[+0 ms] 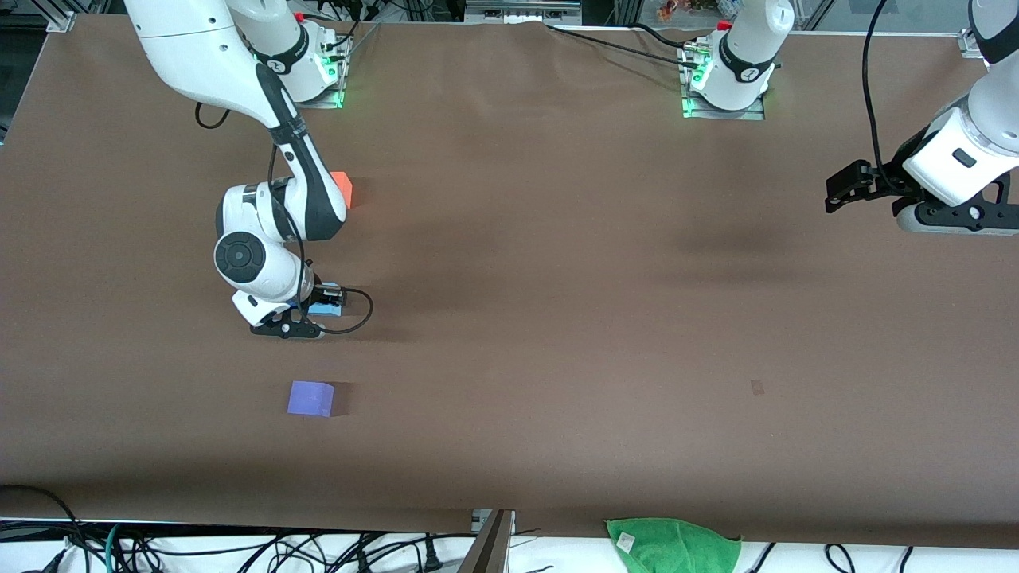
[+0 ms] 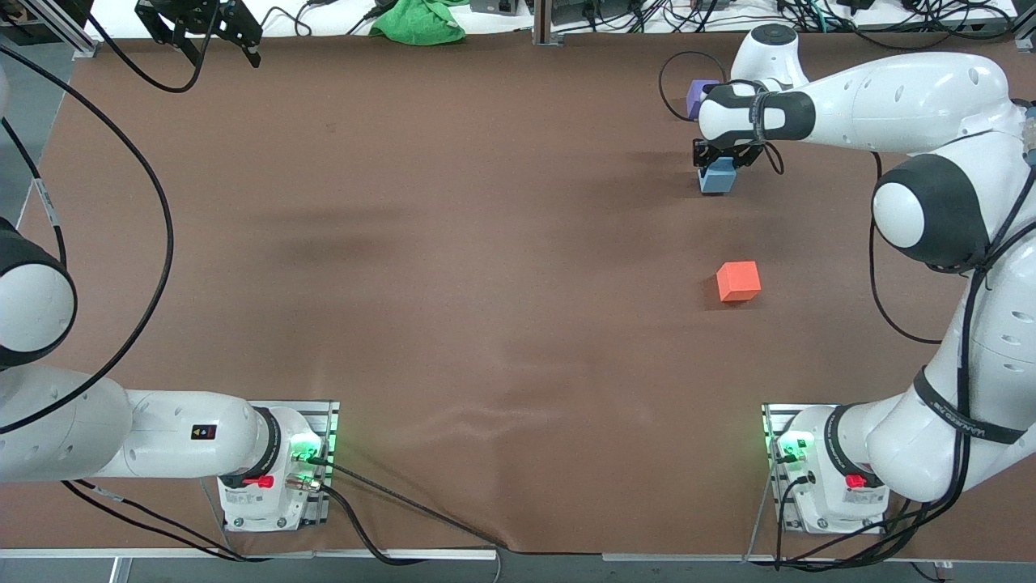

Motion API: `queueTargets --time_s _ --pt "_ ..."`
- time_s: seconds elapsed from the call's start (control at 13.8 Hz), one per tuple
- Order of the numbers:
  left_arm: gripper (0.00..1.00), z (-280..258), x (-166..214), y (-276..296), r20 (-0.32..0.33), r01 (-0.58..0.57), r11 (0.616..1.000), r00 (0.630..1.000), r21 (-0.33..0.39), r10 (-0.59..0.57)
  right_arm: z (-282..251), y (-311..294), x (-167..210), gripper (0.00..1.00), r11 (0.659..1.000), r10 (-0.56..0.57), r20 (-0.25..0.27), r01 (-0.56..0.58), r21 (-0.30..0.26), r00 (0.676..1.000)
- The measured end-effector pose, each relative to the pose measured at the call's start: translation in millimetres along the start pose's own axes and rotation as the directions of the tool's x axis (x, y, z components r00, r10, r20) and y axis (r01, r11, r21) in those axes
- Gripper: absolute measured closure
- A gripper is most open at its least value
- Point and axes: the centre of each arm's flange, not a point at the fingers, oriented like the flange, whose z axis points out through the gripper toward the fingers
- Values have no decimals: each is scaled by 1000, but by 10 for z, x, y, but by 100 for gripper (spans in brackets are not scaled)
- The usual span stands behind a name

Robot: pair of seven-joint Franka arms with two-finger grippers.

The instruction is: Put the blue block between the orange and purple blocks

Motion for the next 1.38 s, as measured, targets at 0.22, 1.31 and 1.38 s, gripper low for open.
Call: queueTargets --time_s 0.22,1.31,1.38 --pt "0 1 -1 -1 1 0 1000 1000 0 0 -120 -2 12 7 1000 1 -17 -1 9 1000" --pt "0 -2 -1 11 0 -2 1000 1000 0 2 -3546 629 -366 0 995 -33 -5 34 89 999" --pt "0 -2 -1 11 0 -2 1000 1000 0 2 -3696 782 -468 0 994 -37 -4 38 98 999"
